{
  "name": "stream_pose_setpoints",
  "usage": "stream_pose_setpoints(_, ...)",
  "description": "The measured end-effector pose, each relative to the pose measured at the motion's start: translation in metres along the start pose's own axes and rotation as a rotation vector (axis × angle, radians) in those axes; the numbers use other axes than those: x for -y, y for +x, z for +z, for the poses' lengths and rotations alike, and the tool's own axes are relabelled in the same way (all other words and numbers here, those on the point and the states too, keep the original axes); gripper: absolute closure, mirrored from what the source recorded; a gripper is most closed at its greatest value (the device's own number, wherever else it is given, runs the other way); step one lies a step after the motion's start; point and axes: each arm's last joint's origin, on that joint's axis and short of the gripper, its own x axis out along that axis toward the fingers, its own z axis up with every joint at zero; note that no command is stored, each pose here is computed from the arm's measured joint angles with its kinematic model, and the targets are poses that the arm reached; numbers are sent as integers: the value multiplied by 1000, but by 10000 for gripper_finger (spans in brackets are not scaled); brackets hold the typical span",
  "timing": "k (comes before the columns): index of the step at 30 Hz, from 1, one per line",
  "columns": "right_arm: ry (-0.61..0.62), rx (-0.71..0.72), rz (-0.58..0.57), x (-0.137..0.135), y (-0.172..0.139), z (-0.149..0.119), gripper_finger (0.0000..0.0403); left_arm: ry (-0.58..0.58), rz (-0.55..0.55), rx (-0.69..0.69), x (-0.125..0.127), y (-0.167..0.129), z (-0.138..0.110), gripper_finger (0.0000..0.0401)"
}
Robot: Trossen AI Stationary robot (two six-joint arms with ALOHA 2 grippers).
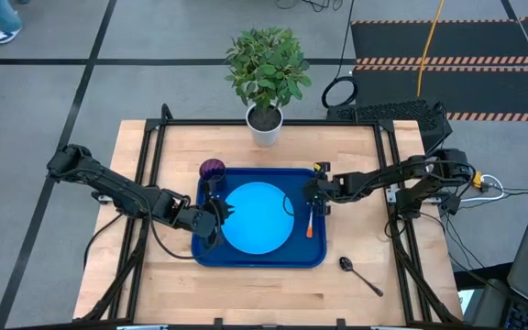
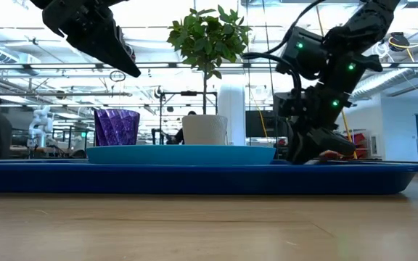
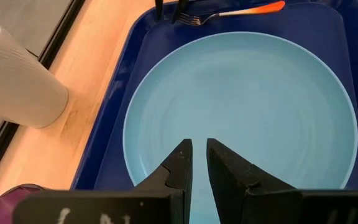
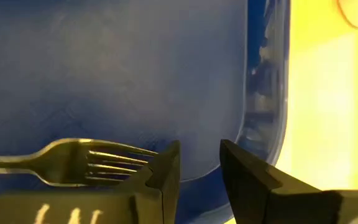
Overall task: Pick and place plate/cup/fork/spoon on tray
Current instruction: Adjust the orange fork
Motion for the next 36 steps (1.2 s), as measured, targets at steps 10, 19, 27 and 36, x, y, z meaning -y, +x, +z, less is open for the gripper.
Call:
stream_pose_setpoints(10,10,50,-9,-1,-1,5,298,-3,1,-3,0,0,0,350)
stream_pose_setpoints(19,-13,107,-37,-2,-15,10,298,-8,1,-5,0,0,-1,350)
stream_pose_setpoints(27,9,118,-32,4,-29,7,298,-12,-3,-4,1,-1,-1,350)
stream_pose_setpoints(36,17,72,10,1,-27,2,298,-9,-6,-2,2,-1,-1,350)
